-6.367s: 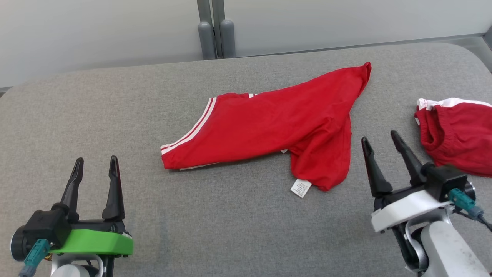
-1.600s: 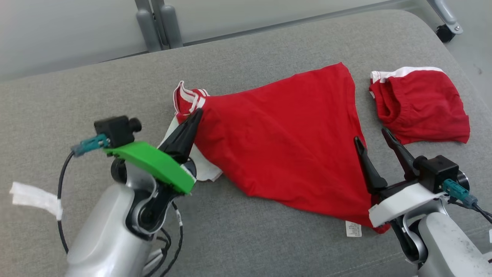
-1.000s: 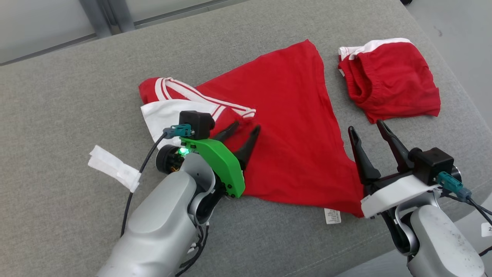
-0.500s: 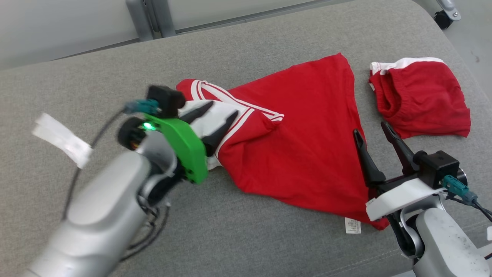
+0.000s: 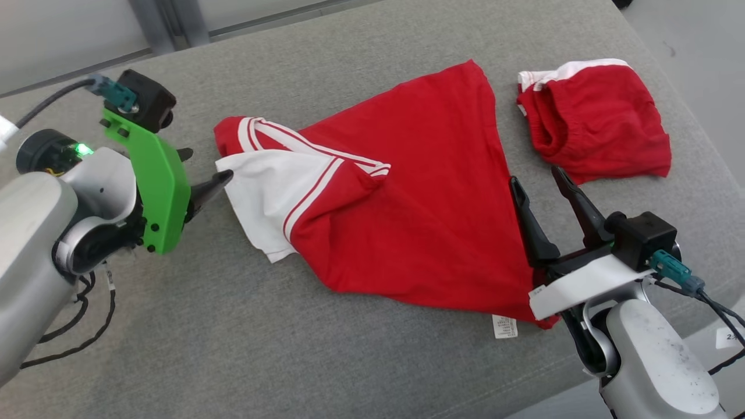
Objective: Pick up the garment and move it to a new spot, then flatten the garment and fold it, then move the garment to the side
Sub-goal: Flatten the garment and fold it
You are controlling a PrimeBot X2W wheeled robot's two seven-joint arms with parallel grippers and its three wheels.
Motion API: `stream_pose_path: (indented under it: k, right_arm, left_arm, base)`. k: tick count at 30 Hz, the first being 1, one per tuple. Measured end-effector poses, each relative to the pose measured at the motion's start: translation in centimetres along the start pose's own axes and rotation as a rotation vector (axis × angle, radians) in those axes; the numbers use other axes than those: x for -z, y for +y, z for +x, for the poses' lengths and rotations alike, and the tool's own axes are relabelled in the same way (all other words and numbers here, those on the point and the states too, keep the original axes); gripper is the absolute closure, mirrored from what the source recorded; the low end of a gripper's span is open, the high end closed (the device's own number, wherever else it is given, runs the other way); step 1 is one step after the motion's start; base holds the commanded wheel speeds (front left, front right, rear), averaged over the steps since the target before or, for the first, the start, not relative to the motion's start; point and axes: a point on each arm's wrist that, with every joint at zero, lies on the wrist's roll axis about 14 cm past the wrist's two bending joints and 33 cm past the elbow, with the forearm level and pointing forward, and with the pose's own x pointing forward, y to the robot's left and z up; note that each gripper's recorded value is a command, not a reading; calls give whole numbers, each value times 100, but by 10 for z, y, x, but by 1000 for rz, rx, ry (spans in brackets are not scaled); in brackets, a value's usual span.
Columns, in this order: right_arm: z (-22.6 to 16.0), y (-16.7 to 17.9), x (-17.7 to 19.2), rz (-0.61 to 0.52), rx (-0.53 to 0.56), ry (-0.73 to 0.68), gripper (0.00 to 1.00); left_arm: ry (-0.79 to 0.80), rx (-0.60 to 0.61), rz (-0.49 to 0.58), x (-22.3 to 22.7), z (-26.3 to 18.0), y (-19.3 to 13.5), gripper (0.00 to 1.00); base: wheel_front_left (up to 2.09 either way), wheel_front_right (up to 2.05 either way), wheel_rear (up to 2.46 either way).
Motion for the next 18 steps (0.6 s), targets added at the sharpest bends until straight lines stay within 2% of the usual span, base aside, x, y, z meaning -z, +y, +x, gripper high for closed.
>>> stream_pose_path:
  k: [7, 13, 14, 15, 16, 17, 18]
  right_arm:
    - [-10, -20, 3, -14, 65, 19, 0]
    - [-17, -30, 4, -21, 98, 26, 0]
    - [-17, -30, 3, -21, 98, 26, 0]
    - [-18, -30, 3, -20, 99, 26, 0]
    - [-18, -30, 4, -20, 98, 27, 0]
    - [-17, -29, 4, -19, 96, 27, 0]
    - [-17, -29, 4, -19, 96, 27, 0]
  left_arm:
    - [99, 43, 3, 15, 25, 2, 0]
    - [123, 49, -11, 19, 36, 7, 0]
    - [125, 50, -19, 20, 36, 8, 20]
    - [126, 50, -21, 21, 36, 8, 47]
    - [129, 52, -21, 21, 36, 7, 80]
    - [124, 56, -24, 20, 35, 6, 94]
    - [113, 61, -29, 18, 35, 5, 100]
  base:
    - [0, 0, 0]
    - [0, 0, 0]
    - [0, 0, 0]
    - [0, 0, 0]
    - [0, 0, 0]
    - [0, 0, 0]
    - [0, 0, 0]
